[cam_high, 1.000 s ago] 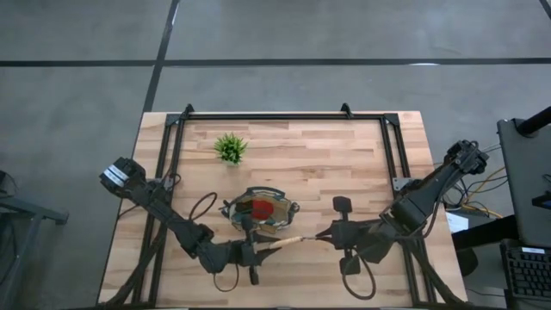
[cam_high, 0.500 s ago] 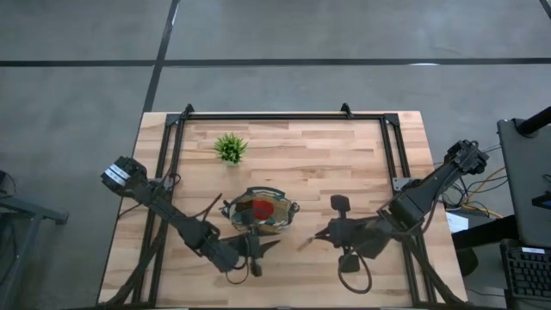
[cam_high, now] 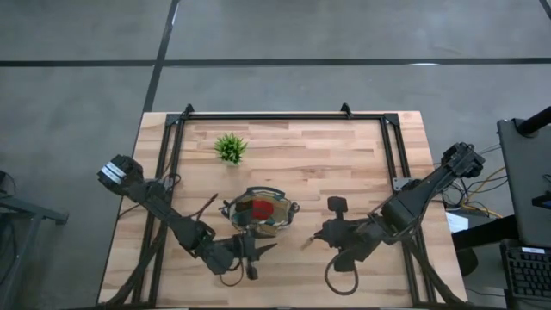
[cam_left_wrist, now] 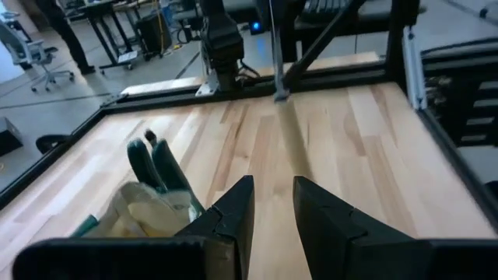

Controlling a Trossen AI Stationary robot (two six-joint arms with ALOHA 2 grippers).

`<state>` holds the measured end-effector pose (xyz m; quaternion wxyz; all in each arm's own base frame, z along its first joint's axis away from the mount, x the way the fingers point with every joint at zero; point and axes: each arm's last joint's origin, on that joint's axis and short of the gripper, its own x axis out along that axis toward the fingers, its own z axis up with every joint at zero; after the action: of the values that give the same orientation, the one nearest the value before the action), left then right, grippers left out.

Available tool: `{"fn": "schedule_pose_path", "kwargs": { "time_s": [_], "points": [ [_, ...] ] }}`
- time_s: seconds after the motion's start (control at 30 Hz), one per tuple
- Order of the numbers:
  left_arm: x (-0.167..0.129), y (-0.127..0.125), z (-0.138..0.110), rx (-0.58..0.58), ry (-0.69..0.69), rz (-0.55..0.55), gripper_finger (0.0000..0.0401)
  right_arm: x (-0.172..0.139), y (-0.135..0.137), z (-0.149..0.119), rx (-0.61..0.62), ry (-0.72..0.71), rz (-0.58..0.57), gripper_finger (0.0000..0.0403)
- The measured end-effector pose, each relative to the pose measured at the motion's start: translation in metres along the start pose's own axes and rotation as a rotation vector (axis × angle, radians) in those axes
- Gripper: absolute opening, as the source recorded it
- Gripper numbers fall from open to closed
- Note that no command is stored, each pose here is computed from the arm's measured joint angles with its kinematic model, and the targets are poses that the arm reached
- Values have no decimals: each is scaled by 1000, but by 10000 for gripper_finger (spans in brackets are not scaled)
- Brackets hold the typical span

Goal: Pick & Place Garden tools in Gardening bag
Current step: Put the trowel into the gardening bag

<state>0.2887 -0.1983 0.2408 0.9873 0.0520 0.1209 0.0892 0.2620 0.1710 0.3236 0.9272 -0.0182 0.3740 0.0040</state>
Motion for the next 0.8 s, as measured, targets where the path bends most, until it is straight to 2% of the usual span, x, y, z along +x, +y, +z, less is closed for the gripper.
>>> {"fn": "schedule_pose_path", "kwargs": {
  "time_s": [0.17,0.37,0.8],
  "points": [
    [-15,3,15,-28,-39,-26,94,4,2,13,-34,-40,-6,8],
    [-27,10,21,-50,-61,-40,94,20,11,33,-117,-48,-26,8],
    [-55,36,15,-126,-79,-58,94,50,25,70,-322,-81,-117,8]
  ]
}}
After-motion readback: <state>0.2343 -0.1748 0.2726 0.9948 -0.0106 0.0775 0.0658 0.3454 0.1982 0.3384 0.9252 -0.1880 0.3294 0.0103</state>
